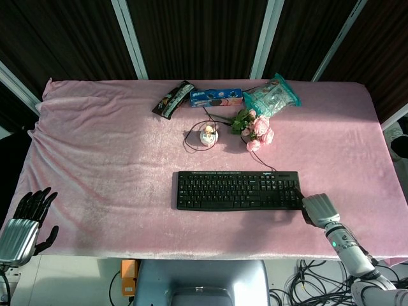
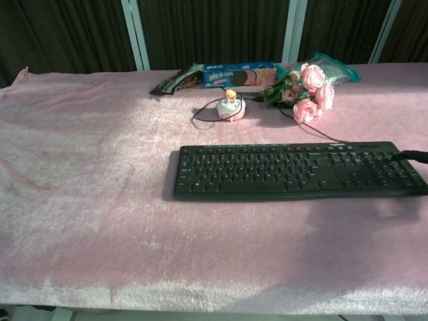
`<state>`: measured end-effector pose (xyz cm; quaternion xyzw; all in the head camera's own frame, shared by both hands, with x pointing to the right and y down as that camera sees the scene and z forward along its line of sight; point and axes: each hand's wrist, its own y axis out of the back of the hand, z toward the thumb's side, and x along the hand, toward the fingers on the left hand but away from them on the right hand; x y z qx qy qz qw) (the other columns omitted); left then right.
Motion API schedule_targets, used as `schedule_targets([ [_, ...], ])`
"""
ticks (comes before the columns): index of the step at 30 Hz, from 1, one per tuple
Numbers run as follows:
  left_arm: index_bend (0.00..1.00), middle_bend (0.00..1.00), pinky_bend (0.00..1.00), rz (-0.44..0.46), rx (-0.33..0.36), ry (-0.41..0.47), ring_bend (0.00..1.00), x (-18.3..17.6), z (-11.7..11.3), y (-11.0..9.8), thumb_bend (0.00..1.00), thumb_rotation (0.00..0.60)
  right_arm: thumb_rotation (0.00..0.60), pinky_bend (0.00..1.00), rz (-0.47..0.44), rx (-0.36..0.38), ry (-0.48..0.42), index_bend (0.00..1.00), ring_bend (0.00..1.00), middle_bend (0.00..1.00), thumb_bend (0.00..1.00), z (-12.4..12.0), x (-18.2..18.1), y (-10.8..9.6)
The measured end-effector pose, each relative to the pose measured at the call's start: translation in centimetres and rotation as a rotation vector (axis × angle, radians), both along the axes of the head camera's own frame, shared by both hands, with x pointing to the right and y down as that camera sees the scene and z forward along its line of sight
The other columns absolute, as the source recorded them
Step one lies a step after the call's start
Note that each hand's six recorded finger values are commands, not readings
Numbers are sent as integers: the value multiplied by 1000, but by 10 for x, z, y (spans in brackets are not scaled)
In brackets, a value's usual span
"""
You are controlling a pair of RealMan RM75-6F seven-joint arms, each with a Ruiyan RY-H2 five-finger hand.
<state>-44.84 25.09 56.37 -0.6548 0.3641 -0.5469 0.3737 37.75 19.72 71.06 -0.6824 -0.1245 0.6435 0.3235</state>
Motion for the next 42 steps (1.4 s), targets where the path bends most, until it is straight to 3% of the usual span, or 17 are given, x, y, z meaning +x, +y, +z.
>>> schedule_targets([
  [16, 0, 0, 0, -2, 10, 3, 0, -1, -3, 1, 438, 600, 600, 1000, -6, -15, 12, 164, 1000, 1000, 744, 6, -1, 3],
  [23, 0, 0, 0, 1, 12, 3, 0, -1, -3, 1, 438, 600, 600, 1000, 10, 50, -9, 139, 1000, 1000, 744, -8, 1, -3],
  [25, 0, 0, 0, 1, 12, 4, 0, 0, -3, 1, 437, 600, 600, 961, 16, 90, -21, 113, 952, 979, 740, -18, 2, -6],
  [27, 0, 0, 0, 1, 14, 4, 0, 0, -3, 1, 437, 600, 600, 813, 23, 140, -38, 64, 779, 821, 689, -32, 2, -8],
  [29, 0, 0, 0, 2, 16, 5, 0, 0, -3, 2, 437, 600, 600, 544, 28, 187, -57, 10, 475, 486, 555, -47, 3, -8],
  [31, 0, 0, 0, 3, 20, 5, 0, 1, -4, 2, 437, 600, 600, 376, 34, 243, -78, 0, 295, 281, 488, -67, 4, -4],
  [32, 0, 0, 0, 4, 22, 4, 0, 1, -4, 2, 437, 600, 600, 336, 35, 267, -86, 0, 248, 228, 479, -76, 5, -2],
  [37, 0, 0, 0, 7, 22, 1, 0, 2, -3, 2, 437, 600, 600, 247, 38, 382, -133, 0, 137, 110, 477, -120, 8, 14],
  [42, 0, 0, 0, 16, 10, -2, 0, 5, 1, 2, 437, 600, 600, 211, 31, 446, -165, 0, 128, 101, 478, -143, 9, 28],
])
